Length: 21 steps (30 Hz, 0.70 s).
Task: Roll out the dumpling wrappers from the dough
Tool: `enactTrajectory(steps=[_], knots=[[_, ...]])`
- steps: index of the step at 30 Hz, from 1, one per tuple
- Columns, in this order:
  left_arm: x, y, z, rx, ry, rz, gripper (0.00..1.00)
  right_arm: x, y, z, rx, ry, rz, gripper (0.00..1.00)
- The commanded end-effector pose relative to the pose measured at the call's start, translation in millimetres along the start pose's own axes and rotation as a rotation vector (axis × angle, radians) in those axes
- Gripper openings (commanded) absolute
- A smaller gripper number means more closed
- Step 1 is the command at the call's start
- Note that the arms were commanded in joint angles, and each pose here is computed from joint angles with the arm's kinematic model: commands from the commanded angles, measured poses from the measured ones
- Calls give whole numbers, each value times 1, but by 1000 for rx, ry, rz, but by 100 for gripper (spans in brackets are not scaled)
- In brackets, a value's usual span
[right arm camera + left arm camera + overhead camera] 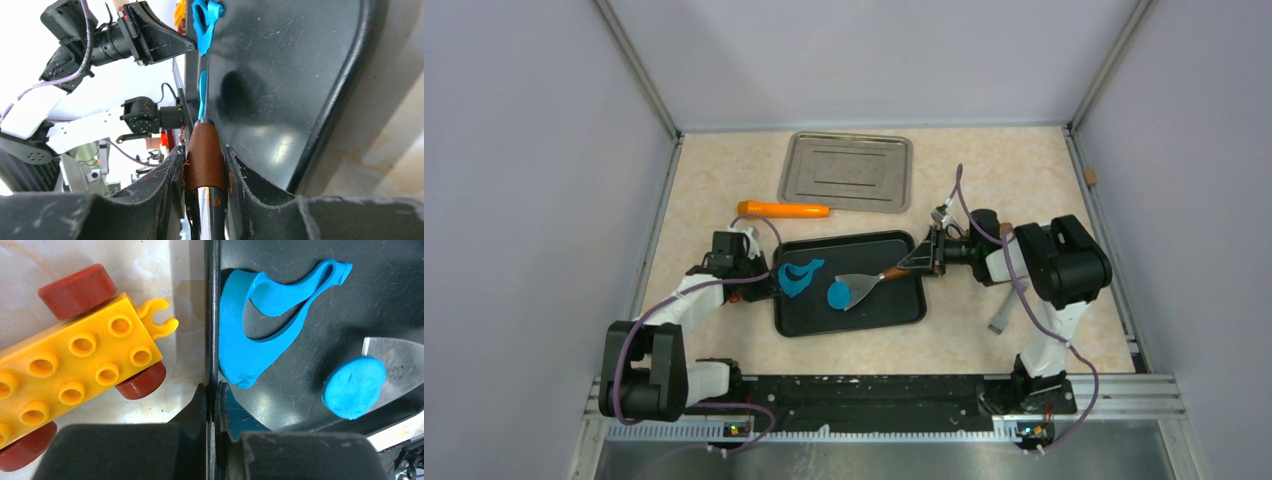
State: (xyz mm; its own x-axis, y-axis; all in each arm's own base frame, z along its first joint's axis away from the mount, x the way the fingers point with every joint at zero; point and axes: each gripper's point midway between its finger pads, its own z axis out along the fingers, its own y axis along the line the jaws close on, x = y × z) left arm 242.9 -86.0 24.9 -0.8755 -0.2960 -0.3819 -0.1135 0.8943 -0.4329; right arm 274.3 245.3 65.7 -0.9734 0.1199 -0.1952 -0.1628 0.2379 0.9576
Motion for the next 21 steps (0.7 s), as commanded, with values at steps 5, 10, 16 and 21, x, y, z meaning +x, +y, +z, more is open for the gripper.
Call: enactTrajectory(steps=[5, 10, 16, 21], knots=[[-13, -10, -4, 51, -45, 43, 0, 3, 37, -4, -95, 37, -63, 0], [-27, -24, -14, 99, -74, 85, 0, -21, 60, -17, -121, -5, -108, 0], [-39, -55, -32, 237, -98, 174, 0, -66, 82, -38, -88, -38, -162, 0], [-47, -63, -41, 251, -138, 152, 14, -130, 93, -50, -37, -118, -246, 0]])
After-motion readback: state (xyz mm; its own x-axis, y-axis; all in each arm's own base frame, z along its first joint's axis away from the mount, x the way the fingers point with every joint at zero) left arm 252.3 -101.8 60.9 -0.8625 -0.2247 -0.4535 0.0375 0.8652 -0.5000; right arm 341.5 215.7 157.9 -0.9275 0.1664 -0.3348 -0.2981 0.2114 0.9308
